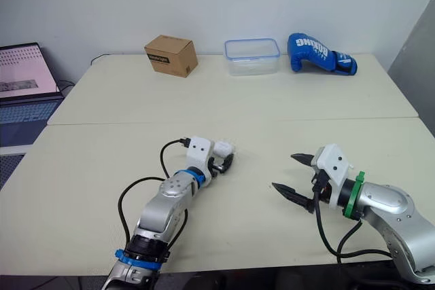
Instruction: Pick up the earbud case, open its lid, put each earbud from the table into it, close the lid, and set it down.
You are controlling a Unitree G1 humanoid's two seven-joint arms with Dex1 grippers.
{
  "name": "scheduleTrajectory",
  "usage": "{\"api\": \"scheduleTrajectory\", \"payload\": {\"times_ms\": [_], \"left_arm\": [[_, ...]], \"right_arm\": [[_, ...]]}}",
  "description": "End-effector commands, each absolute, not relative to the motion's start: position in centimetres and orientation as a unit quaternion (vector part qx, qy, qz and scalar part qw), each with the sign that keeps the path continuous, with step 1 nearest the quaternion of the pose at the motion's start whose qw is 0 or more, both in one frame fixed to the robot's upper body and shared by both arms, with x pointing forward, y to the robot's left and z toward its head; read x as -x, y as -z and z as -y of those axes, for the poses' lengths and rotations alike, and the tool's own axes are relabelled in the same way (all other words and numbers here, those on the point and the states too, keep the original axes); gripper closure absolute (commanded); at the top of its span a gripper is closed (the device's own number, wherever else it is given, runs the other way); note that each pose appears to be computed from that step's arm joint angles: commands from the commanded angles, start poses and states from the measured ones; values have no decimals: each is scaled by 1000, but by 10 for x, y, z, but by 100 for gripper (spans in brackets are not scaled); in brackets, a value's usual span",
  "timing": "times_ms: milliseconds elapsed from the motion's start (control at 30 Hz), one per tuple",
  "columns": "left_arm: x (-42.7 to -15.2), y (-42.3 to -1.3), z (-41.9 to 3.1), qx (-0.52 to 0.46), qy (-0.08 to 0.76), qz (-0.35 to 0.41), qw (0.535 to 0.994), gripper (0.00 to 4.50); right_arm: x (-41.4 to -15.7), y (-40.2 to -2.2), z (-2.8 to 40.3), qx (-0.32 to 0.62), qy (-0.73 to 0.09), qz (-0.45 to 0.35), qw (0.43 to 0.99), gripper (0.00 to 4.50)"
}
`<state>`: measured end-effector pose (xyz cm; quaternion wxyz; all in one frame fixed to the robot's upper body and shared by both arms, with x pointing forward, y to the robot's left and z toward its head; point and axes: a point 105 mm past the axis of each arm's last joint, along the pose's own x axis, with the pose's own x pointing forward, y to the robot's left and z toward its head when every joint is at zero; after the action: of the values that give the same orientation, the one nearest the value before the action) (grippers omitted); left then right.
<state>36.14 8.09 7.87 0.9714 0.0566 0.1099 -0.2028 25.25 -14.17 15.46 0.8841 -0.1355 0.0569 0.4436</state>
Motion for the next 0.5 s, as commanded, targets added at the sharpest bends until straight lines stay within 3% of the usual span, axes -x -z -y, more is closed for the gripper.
{"api": "scheduleTrajectory", "payload": {"times_ms": [33, 500], "left_arm": [[-362, -90, -72, -65, 216, -121, 967, 62], [-362, -96, -71, -75, 218, -149, 961, 62]], "right_arm": [[-249, -163, 137, 143, -449, -38, 881, 0], [-250, -160, 138, 140, -448, -40, 882, 0]]}}
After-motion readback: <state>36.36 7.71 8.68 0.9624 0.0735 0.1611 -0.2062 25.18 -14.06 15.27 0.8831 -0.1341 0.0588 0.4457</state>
